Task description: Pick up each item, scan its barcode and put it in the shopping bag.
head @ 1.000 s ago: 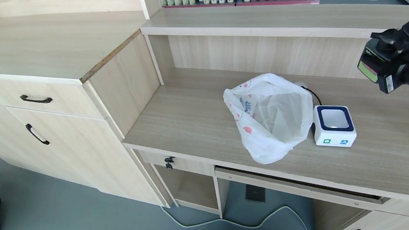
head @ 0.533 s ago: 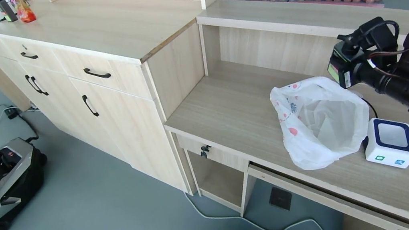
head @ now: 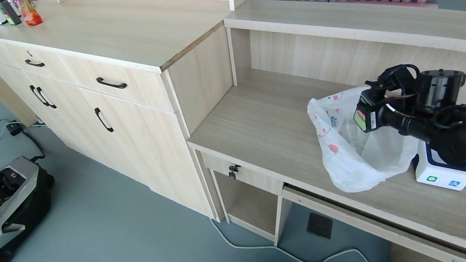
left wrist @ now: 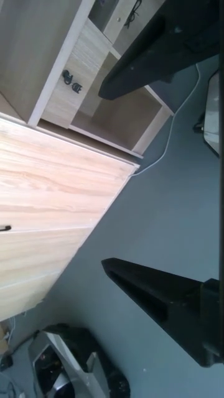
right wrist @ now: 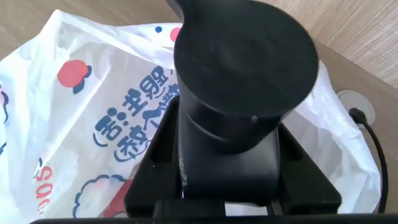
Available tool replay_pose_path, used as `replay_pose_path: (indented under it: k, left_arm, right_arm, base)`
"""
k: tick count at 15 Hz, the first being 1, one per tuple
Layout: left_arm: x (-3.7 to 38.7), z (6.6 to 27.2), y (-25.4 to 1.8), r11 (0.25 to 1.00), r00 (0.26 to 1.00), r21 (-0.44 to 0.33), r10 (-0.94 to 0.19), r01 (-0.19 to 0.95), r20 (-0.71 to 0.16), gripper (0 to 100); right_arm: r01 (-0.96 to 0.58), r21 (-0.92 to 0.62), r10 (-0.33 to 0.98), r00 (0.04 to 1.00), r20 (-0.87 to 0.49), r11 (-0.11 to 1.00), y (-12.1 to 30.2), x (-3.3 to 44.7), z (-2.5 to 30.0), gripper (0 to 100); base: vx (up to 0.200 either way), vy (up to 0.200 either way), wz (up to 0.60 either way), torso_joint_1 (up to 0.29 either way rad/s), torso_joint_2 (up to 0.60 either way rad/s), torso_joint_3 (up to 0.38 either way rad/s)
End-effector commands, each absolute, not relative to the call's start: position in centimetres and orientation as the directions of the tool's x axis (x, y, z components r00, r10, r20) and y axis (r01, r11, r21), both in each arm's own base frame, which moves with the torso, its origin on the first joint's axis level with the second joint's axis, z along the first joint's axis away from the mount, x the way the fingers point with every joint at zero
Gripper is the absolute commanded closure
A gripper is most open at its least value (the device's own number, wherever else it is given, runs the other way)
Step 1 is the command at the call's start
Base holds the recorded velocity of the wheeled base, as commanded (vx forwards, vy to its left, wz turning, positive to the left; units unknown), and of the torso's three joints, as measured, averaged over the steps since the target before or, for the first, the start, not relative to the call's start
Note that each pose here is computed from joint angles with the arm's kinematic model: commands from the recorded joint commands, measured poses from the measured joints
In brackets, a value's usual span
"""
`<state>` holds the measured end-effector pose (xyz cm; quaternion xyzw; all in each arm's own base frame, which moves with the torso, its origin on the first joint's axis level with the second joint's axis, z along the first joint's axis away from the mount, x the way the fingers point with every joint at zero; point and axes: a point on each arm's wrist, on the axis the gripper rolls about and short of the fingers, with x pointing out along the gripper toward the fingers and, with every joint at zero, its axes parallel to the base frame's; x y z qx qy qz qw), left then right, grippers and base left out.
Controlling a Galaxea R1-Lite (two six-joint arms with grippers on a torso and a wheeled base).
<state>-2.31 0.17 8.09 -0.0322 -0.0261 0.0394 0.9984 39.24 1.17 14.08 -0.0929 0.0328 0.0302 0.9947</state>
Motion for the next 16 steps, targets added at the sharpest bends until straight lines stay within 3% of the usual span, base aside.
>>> replay_pose_path:
  k: [1, 16]
  left_arm:
    - [-2.3, 8.1, 0.2, 0.995, 0.995, -0.067, 0.081, -0.078, 0.05, 0]
    - [-2.3, 8.1, 0.2, 0.995, 0.995, -0.068, 0.081, -0.078, 0.05, 0]
  right_arm:
    - [-0.06, -0.168, 0.044, 0.994, -0.095, 0.984, 0.8, 40.7, 12.5, 100]
    - [-0.052, -0.083, 0.041, 0.991, -0.13, 0.995, 0.7, 44.7, 8.8, 100]
  base:
    - [0.0, 0.0, 0.0, 0.0, 0.0, 0.0]
    - [0.0, 0.0, 0.0, 0.0, 0.0, 0.0]
